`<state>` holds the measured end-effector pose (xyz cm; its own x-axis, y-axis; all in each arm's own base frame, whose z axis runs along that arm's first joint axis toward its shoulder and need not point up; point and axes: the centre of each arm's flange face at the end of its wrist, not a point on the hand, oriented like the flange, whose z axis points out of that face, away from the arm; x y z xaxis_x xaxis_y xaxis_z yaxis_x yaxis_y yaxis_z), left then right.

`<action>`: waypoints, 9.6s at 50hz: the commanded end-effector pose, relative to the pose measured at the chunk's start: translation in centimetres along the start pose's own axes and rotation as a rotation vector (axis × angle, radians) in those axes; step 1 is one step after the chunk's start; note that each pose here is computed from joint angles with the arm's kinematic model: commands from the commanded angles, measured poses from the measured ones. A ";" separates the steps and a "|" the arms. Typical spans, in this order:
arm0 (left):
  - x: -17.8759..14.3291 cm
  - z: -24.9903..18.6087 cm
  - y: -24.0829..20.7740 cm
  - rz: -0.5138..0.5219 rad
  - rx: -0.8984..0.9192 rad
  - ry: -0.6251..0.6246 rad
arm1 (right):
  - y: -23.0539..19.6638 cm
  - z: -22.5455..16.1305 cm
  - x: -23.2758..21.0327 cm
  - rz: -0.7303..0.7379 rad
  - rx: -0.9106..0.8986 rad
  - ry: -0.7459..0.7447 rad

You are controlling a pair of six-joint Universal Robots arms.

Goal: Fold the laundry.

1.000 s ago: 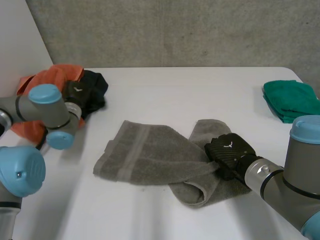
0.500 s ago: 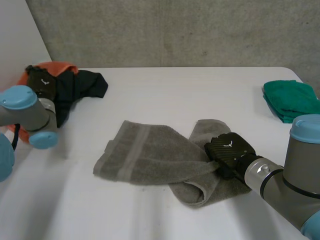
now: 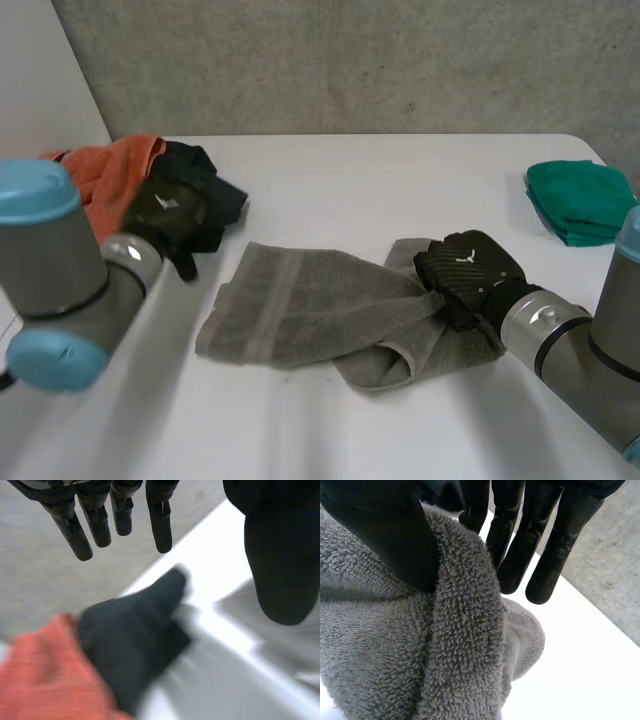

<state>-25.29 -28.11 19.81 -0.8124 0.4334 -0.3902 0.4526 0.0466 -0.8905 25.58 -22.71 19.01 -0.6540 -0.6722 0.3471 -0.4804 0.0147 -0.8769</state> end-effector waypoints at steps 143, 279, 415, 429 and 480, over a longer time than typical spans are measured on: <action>4.7 10.8 4.5 0.131 0.110 0.199 | 5.0 1.1 10.6 0.016 -0.130 0.314; -5.1 4.6 -10.3 -0.030 0.557 -0.376 | -7.8 4.8 18.6 -0.305 0.324 0.526; 1.8 8.5 4.1 0.234 -0.032 -0.185 | 7.9 11.0 17.5 -0.393 -0.268 0.317; 2.9 8.4 1.3 0.221 0.087 -0.229 | 3.2 11.0 20.8 -0.302 -0.066 0.605; -1.0 14.4 1.3 0.179 0.311 -0.262 | 6.0 13.6 20.1 -0.160 0.080 0.552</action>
<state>-30.04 -42.92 14.57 -0.7932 0.1460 -0.5912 0.5232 -0.3333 -0.7843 17.71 -47.89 15.81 -0.7888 -0.1213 0.6026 -0.5701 -0.2220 -0.7910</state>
